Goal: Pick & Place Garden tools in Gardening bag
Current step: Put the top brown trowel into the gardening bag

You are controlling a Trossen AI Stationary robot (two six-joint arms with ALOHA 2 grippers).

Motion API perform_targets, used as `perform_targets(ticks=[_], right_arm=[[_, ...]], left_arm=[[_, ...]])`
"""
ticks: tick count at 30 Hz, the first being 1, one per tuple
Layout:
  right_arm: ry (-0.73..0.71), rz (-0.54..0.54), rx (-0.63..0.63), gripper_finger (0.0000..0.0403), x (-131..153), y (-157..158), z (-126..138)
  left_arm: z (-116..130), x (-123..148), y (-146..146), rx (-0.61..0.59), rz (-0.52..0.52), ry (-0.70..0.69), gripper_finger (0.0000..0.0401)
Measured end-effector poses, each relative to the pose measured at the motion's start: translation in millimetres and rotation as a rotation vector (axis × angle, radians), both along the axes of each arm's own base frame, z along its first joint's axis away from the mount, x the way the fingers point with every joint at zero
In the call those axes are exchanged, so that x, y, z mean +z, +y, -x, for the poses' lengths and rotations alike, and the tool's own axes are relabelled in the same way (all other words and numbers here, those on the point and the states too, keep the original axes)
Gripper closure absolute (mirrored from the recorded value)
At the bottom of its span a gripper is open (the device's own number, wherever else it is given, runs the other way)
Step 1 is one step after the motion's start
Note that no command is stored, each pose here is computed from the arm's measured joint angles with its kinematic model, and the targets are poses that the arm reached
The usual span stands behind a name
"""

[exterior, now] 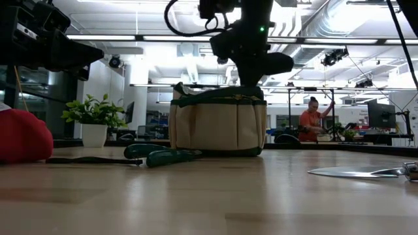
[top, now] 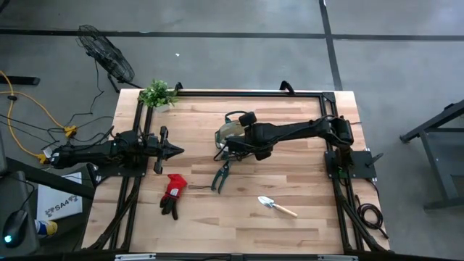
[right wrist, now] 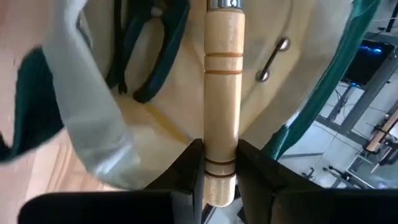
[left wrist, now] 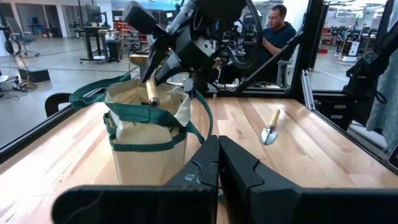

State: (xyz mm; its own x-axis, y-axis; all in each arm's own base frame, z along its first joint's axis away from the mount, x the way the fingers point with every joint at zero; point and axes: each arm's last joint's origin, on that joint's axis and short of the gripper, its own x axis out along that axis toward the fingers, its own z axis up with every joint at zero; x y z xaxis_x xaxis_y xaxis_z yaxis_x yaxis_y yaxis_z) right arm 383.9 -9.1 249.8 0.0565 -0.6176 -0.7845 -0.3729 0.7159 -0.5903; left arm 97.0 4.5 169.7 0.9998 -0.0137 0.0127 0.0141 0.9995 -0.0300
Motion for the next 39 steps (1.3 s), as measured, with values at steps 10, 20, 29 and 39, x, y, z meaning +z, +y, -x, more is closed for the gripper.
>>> perform_targets(ticks=[10,20,29,39], right_arm=[[-0.121,-0.106,-0.046,0.0339,-2.2,-2.0,-9.2],[-0.139,-0.164,-0.075,0.0339,-3.0,-2.9,-9.3],[-0.147,-0.233,-0.092,0.0339,-3.8,-2.2,-9.3],[-0.156,-0.316,-0.122,0.0339,-4.6,-12.2,-9.5]], left_arm=[[0.0,0.1,0.0,0.0,0.0,0.0,0.04],[0.0,0.0,0.0,-0.001,0.0,0.0,0.04],[0.0,0.1,0.0,0.0,0.0,0.0,0.04],[0.0,0.1,0.0,0.0,0.0,0.0,0.04]])
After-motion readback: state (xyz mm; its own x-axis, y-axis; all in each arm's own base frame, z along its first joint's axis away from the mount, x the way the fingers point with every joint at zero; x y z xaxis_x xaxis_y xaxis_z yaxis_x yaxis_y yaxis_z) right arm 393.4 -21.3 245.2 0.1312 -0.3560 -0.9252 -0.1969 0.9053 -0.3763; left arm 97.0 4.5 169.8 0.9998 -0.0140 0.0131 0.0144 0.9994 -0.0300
